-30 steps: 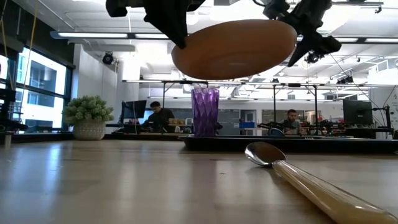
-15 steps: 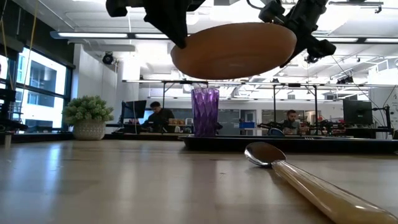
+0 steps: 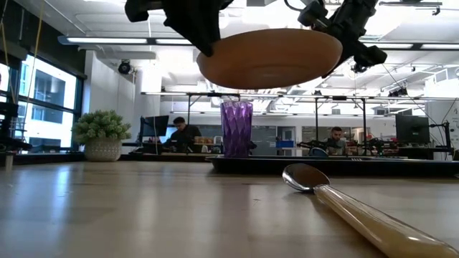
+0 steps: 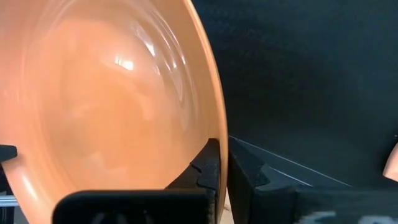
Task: Pick and place plate/cup/fork/spoon on tray
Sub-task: Put the orange plate to the center of the black tray
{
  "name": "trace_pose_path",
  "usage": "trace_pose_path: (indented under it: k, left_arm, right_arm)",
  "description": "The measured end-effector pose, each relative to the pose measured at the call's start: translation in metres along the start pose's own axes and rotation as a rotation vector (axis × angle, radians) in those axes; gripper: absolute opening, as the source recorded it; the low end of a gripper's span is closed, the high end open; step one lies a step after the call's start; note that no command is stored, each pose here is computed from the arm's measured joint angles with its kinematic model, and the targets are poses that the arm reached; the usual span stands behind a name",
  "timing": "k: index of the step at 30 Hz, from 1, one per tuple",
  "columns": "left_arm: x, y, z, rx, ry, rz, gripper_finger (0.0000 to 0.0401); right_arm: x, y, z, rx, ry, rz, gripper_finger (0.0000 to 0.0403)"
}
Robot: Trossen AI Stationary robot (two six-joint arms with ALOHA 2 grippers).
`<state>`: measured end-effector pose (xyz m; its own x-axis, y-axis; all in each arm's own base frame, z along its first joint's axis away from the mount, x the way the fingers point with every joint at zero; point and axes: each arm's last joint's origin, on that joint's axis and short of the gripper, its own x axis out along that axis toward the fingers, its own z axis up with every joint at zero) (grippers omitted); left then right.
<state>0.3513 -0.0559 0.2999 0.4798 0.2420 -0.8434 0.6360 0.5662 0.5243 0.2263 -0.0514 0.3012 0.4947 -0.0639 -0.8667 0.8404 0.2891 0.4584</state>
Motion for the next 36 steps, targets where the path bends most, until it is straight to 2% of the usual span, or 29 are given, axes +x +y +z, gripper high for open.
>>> trace_pose_path:
  k: [7, 11, 14, 24, 31, 36]
  left_arm:
    - [0.000, 0.000, 0.000, -0.092, 0.007, 0.007, 0.0126]
    - [0.000, 0.000, -0.002, -0.156, 0.044, 0.025, 0.0142]
    - [-0.001, -0.005, -0.003, -0.113, 0.070, 0.002, 0.0144]
    - [-0.008, -0.016, -0.002, -0.136, 0.109, -0.036, 0.0136]
    - [-0.018, -0.011, -0.013, -0.258, 0.112, -0.036, 0.0136]
    - [-0.032, 0.001, -0.029, -0.393, 0.043, -0.062, 0.0135]
  right_arm:
    - [0.000, 0.000, 0.000, 0.002, 0.005, 0.002, 0.0001]
    - [0.000, -0.001, -0.001, 0.003, 0.007, -0.008, 0.0001]
    - [0.000, -0.004, -0.001, 0.002, 0.012, -0.037, 0.0000]
    - [-0.003, -0.022, 0.007, 0.022, 0.036, -0.156, 0.0000]
    - [-0.005, -0.035, 0.018, 0.000, 0.042, -0.211, 0.0000]
    - [0.004, -0.050, 0.023, -0.013, 0.067, -0.244, 0.0000]
